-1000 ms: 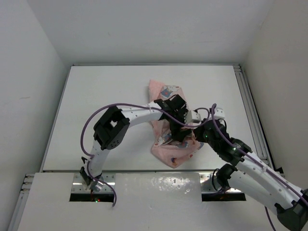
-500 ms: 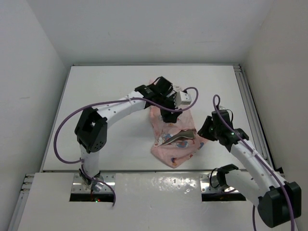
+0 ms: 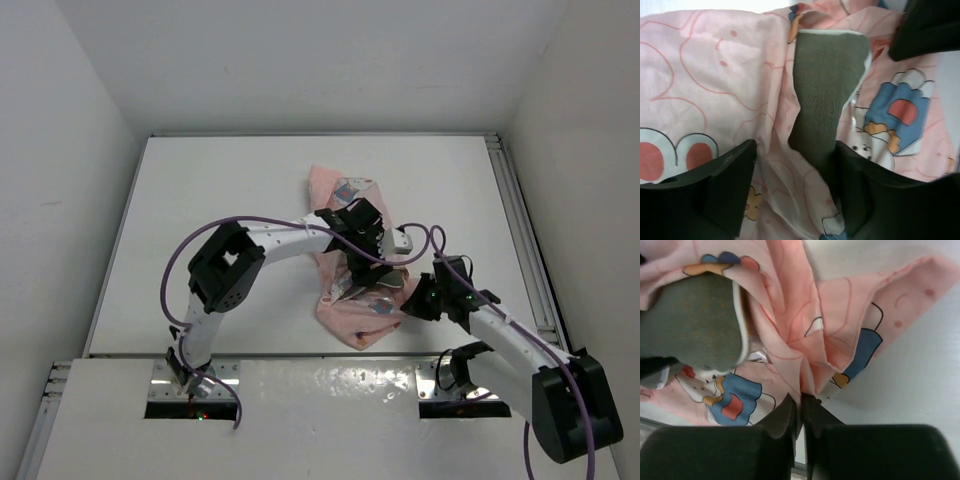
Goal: Put the pillow into the pillowcase
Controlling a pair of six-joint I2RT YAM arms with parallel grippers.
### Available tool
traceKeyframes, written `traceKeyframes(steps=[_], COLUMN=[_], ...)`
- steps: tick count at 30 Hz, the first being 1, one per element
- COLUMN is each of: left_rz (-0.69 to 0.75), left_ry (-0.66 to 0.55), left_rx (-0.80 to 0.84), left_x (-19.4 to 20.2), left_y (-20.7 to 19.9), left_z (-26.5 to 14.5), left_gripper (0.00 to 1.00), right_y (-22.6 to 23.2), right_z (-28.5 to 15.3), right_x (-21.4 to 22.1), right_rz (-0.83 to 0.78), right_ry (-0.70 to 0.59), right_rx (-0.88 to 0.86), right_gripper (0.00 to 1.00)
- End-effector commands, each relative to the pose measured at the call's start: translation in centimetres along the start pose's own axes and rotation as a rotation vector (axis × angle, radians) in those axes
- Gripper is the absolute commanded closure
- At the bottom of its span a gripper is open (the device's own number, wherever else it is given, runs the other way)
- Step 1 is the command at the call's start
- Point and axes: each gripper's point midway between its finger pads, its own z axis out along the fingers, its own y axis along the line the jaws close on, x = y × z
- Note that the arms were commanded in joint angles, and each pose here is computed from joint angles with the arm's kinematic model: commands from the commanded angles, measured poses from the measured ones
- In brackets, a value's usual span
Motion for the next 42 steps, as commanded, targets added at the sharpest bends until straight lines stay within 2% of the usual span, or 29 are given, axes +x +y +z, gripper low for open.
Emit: traceKeyframes(steps=[1, 2, 3, 4, 6, 8, 11, 12, 14, 15, 17, 21, 24, 28, 30, 31, 34, 36, 37, 38, 39, 40, 41, 42], left_rz=[-0.025, -0.034, -0.035, -0.018, -0.006, 0.016, 0.035, 0.038, 0.048, 0.050, 0.064, 0.070, 0.085, 0.082, 0.048, 0.054, 0.059, 0.085, 0.097, 0.171, 0.197, 0.215, 0.266, 0.293], left_ry=[0.015, 0.035, 0.048, 0.072, 0.108, 0.125, 0.140, 0.147, 0.153, 0.151, 0.141, 0.126, 0.088, -0.009, -0.066, -0.094, -0.148, -0.179, -0.169, -0.166, -0.154, -0.137, -0.101, -0.077], left_rx=[-0.040, -0.043, -0.055, -0.072, -0.080, -0.077, -0.044, -0.038, -0.019, -0.011, 0.004, 0.065, 0.105, 0.116, 0.088, 0.070, -0.003, -0.065, -0.072, -0.090, -0.103, -0.108, -0.072, -0.037], left_x=[1.1, 2.0, 2.4, 3.0, 4.3, 5.1, 5.7, 5.9, 5.9, 5.8, 5.3, 4.7, 2.7, -0.6, -1.8, -2.6, -4.1, -5.4, -5.5, -6.5, -7.1, -7.4, -7.3, -6.9], left_y=[0.9, 0.9, 1.1, 1.4, 1.4, 1.1, 0.1, -0.1, -0.6, -0.9, -1.3, -2.4, -2.8, -2.6, -1.1, -0.7, 1.1, 2.0, 1.8, 1.5, 0.8, 0.1, -1.9, -3.2], left_z=[1.3, 1.7, 1.8, 1.9, 1.9, 1.8, 2.2, 2.4, 2.7, 2.7, 2.9, 2.6, 1.5, -1.7, -3.9, -5.2, -8.6, -11.0, -11.7, -12.4, -12.8, -12.8, -12.1, -11.6], left_gripper=[0.42, 0.49, 0.67, 0.78, 0.89, 0.89, 0.83, 0.77, 0.69, 0.61, 0.54, 0.39, 0.32, 0.22, 0.16, 0.11, 0.05, 0.04, 0.18, 0.41, 0.63, 0.91, 0.97, 0.98], right_y=[1.2, 0.4, 0.2, -0.5, -1.0, -0.2, 3.1, 4.3, 6.5, 7.6, 9.3, 11.4, 12.3, 11.5, 11.0, 10.7, 9.5, 9.5, 9.1, 9.5, 9.1, 8.8, 8.5, 8.3], right_z=[0.0, -0.1, -0.8, -1.4, -3.0, -4.2, -6.2, -6.6, -7.5, -7.9, -8.7, -9.8, -9.5, -7.5, -6.7, -6.7, -6.3, -6.1, -5.8, -5.9, -5.1, -4.8, -4.5, -4.1], right_x=[-2.1, -3.0, -4.4, -4.8, -7.1, -8.5, -10.4, -10.5, -10.8, -10.8, -10.8, -11.6, -11.8, -11.6, -11.5, -12.0, -12.6, -13.0, -12.9, -13.4, -13.3, -13.5, -13.6, -14.2], right_rz=[0.031, 0.048, 0.071, 0.088, 0.115, 0.109, 0.026, -0.004, -0.066, -0.098, -0.142, -0.164, -0.145, -0.039, -0.001, 0.019, 0.091, 0.101, 0.108, 0.105, 0.109, 0.116, 0.127, 0.141], right_ry=[-0.093, -0.142, -0.211, -0.239, -0.363, -0.433, -0.499, -0.502, -0.497, -0.503, -0.507, -0.544, -0.532, -0.473, -0.445, -0.464, -0.481, -0.472, -0.455, -0.457, -0.433, -0.426, -0.418, -0.413], right_rx=[-0.054, -0.013, -0.002, 0.030, 0.045, 0.010, -0.124, -0.167, -0.232, -0.268, -0.326, -0.397, -0.436, -0.405, -0.374, -0.354, -0.281, -0.254, -0.227, -0.224, -0.192, -0.176, -0.157, -0.142], right_gripper=[1.00, 1.00, 1.00, 1.00, 1.00, 1.00, 1.00, 1.00, 1.00, 1.00, 1.00, 1.00, 1.00, 1.00, 0.99, 0.87, 0.77, 0.81, 0.84, 0.89, 0.89, 0.89, 0.89, 0.88])
